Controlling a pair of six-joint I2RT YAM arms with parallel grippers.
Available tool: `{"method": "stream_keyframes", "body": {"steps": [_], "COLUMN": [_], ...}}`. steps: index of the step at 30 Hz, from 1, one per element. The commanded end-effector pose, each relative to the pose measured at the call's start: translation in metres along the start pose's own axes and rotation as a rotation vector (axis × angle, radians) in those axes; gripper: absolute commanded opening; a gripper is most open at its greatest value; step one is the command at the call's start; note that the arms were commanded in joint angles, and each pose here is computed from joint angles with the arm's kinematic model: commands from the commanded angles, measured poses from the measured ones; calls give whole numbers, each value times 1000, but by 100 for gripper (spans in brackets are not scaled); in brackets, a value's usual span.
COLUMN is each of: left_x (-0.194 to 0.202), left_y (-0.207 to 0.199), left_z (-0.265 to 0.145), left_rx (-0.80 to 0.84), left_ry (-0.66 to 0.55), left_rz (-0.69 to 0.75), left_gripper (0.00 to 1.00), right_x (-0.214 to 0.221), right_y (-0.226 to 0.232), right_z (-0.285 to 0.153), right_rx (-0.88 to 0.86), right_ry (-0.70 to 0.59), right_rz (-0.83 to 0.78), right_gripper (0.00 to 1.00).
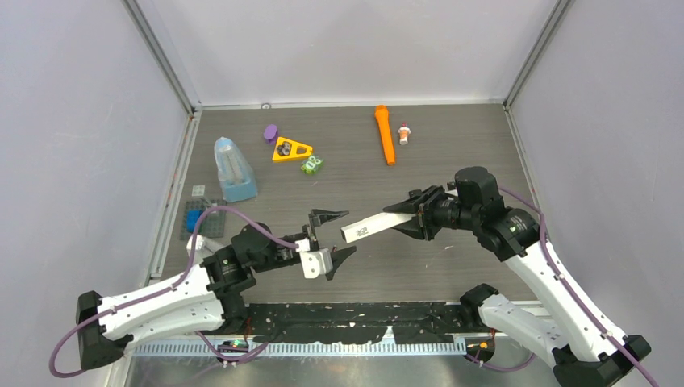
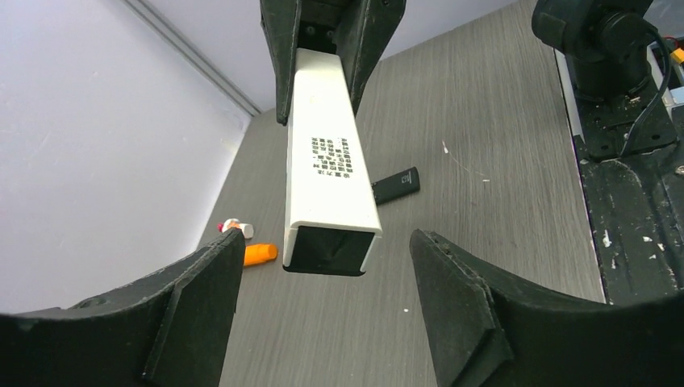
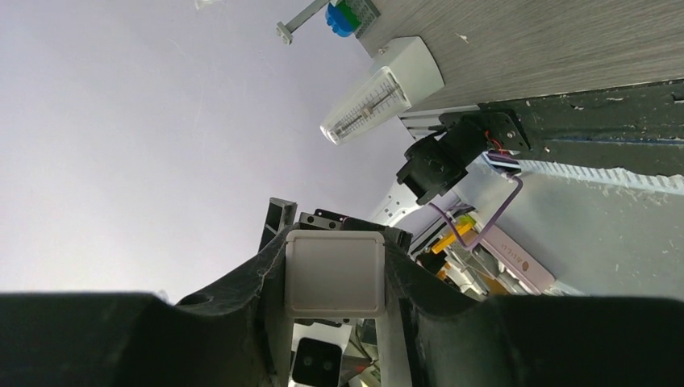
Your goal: Load the batteries into the remote control
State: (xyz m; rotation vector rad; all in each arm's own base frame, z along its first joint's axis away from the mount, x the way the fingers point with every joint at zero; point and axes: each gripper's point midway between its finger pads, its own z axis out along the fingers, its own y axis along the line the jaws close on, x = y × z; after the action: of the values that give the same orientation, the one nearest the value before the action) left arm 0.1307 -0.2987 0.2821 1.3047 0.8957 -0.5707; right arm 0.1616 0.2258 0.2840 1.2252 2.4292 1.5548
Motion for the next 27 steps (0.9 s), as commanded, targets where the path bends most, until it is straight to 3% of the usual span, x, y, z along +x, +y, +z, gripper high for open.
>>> {"method": "stream_keyframes", "body": {"steps": [1, 9, 21, 27], "left_x": [-39, -57, -65, -78], "left_y": [22, 17, 8, 13], "left_z": [3, 2, 11, 11], "left_rx": [-55, -23, 27, 13], "left_ry": [-122, -205, -234, -274], "left_rz": [26, 25, 19, 20], "left_gripper": [73, 72, 55, 54], "right_x": [14, 18, 25, 26], "right_y": [11, 0, 1, 3], "right_z": [-10, -16, -21, -22], "right_rx": [-59, -66, -84, -103], "right_ry": [55, 77, 113, 119], "right_rz": [10, 58, 66, 67], "right_gripper": [5, 5, 5, 5]}}
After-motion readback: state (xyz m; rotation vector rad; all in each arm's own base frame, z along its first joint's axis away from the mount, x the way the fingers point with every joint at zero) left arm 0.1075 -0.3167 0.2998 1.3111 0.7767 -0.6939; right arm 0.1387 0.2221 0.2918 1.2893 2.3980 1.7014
